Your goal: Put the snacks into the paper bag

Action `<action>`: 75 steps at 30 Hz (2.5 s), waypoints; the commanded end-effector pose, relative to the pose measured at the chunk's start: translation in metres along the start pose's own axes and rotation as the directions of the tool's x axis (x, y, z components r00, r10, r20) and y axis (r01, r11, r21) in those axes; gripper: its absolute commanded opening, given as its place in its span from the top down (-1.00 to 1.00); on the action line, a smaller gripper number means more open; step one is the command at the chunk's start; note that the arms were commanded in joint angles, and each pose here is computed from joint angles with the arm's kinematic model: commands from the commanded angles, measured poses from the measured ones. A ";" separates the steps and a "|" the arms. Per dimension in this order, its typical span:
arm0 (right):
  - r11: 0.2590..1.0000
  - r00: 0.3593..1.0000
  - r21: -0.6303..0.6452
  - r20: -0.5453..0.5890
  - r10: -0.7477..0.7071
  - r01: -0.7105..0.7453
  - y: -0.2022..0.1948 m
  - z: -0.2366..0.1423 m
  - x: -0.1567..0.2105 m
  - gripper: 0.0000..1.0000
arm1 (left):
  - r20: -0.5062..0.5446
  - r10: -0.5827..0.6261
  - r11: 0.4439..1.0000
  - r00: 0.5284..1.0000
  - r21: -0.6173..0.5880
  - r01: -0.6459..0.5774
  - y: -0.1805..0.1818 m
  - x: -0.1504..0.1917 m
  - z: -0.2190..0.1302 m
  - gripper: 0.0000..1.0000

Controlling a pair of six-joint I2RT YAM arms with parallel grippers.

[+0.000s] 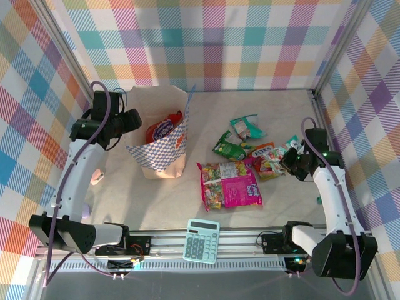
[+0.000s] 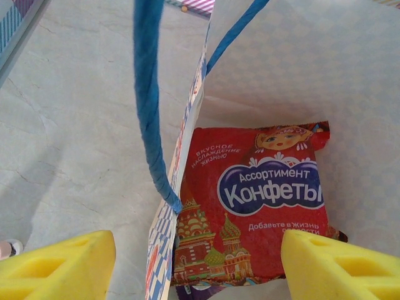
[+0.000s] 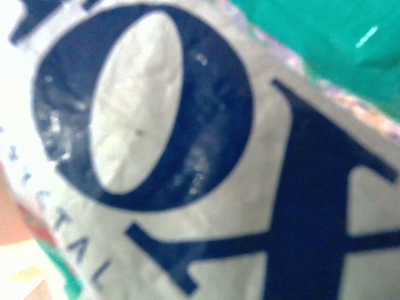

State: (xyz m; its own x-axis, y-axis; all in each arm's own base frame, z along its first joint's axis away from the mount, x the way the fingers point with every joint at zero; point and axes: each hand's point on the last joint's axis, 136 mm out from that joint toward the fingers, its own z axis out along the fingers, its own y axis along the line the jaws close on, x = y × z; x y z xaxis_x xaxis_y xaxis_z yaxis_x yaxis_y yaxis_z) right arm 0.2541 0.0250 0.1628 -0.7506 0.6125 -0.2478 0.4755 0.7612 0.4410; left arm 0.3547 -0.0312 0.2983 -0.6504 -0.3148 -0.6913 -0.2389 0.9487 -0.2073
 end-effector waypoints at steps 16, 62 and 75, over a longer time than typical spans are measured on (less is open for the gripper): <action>0.872 0.902 -0.232 0.143 -0.409 0.432 0.138 -0.058 -0.009 1.00 | 0.082 -0.031 0.999 0.996 -0.009 0.032 0.000 -0.018 -0.010 -0.04; 0.384 0.605 -0.510 0.391 -0.694 0.770 0.351 -0.142 0.053 1.00 | 0.224 -0.211 0.967 0.952 -0.092 0.236 0.029 -0.031 0.000 0.56; 0.276 0.564 -0.599 0.367 -0.740 0.752 0.390 -0.141 0.083 1.00 | 0.226 -0.246 0.952 0.943 -0.127 0.279 0.049 -0.021 -0.004 0.65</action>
State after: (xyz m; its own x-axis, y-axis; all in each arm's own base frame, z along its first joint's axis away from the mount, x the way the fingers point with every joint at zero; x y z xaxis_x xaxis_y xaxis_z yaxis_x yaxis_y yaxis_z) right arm 0.3265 0.3319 0.4107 -0.6586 -0.1277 -0.7416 -0.6385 0.6163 0.4609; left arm 0.3612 0.0150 0.3017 -0.4175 -0.5097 -0.7523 -0.4854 0.8249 -0.2896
